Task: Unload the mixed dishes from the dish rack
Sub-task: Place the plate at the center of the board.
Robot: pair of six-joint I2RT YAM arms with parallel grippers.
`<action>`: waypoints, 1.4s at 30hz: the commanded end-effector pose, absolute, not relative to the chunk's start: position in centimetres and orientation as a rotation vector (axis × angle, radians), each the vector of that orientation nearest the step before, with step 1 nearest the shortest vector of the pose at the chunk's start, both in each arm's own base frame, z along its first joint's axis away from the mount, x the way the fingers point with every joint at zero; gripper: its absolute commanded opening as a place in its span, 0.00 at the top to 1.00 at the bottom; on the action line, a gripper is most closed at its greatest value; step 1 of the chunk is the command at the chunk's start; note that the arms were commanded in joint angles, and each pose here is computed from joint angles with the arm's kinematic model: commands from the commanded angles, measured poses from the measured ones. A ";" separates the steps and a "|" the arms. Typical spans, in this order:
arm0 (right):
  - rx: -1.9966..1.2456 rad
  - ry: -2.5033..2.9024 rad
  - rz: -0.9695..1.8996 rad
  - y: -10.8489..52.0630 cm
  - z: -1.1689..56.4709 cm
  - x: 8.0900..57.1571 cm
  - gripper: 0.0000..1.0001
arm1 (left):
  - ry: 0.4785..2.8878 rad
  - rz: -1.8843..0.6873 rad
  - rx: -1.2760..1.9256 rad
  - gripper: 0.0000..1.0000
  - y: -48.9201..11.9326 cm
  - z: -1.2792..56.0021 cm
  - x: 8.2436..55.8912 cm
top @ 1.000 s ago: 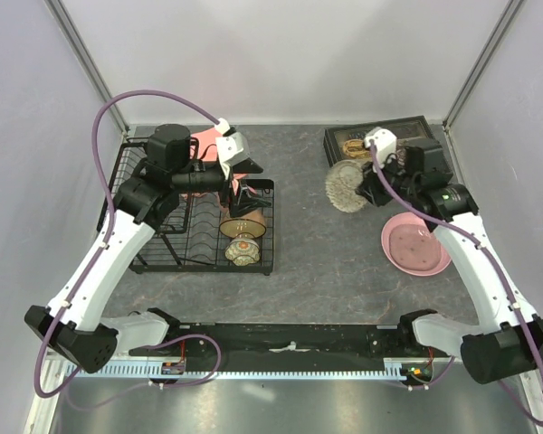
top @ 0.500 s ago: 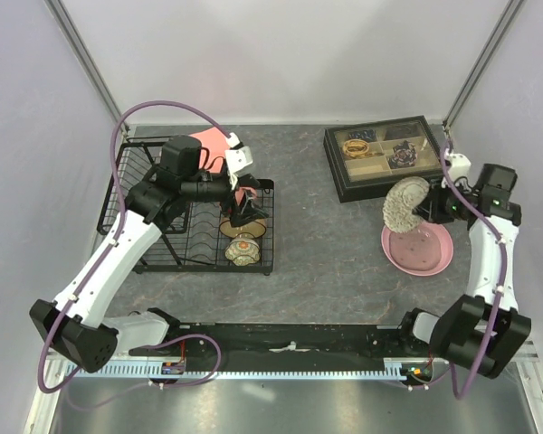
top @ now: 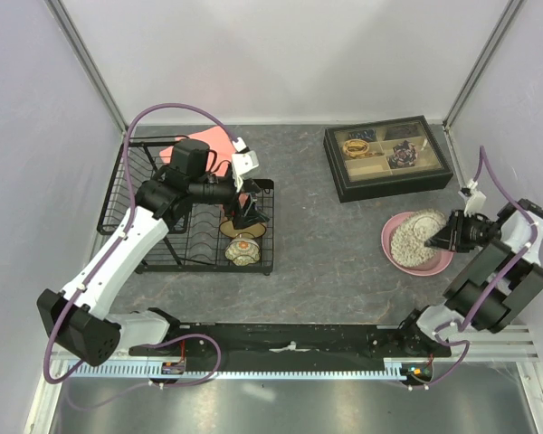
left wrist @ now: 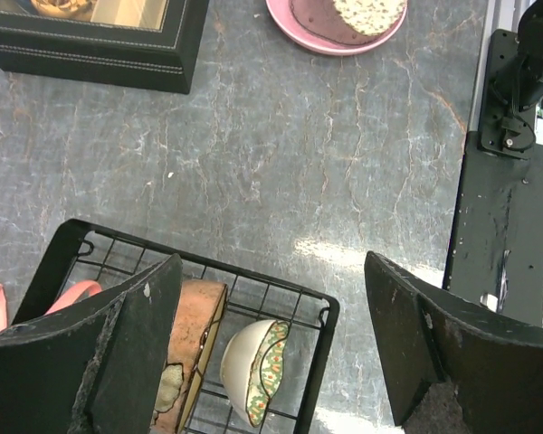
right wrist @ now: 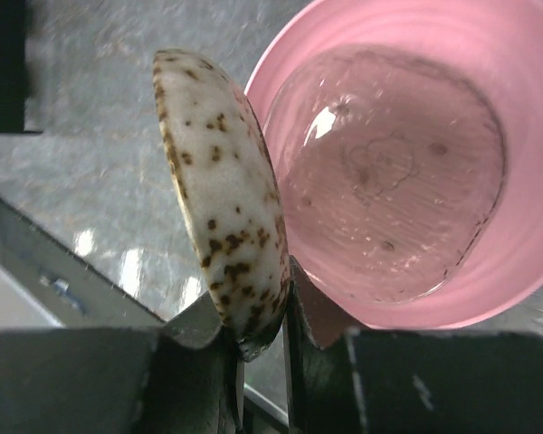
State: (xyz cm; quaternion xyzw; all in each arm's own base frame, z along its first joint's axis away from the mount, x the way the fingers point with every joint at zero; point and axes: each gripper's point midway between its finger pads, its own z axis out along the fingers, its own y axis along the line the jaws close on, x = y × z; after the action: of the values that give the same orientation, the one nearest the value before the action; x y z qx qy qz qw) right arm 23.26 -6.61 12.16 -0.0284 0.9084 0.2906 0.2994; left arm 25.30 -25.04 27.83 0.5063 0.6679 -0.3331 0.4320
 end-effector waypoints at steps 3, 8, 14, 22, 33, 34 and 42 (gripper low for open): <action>-0.158 2.267 1.025 -5.5 14.1 22.8 1.00 | 1.610 -0.837 1.295 0.13 -25.5 27.9 25.5; -0.172 2.261 1.012 -6.1 14.0 23.1 1.00 | 1.616 -0.842 1.296 0.13 -25.5 27.6 25.5; -0.159 2.265 1.021 -6.5 13.8 23.6 1.00 | 1.621 -0.852 1.293 0.13 -25.7 27.6 25.6; -0.120 2.294 1.031 -7.2 12.8 23.9 1.00 | 1.627 -0.867 1.290 0.13 -25.9 27.5 25.6; -0.127 2.380 0.896 -8.1 11.0 26.2 1.00 | 1.631 -0.886 1.284 0.14 -26.1 27.4 25.7; -0.121 2.398 0.881 -8.2 10.7 26.2 1.00 | 1.633 -0.883 1.282 0.14 -26.1 27.4 25.8; -0.110 2.435 0.793 -8.0 9.7 28.0 0.97 | 1.633 -0.877 1.281 0.14 -26.0 27.4 25.8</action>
State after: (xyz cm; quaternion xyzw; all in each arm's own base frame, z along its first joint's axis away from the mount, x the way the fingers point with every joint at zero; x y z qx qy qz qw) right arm 26.46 -7.73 8.82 -0.0507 0.9125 0.3135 0.2579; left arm 25.75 -25.66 26.56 0.5078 0.6702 -0.3450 0.4171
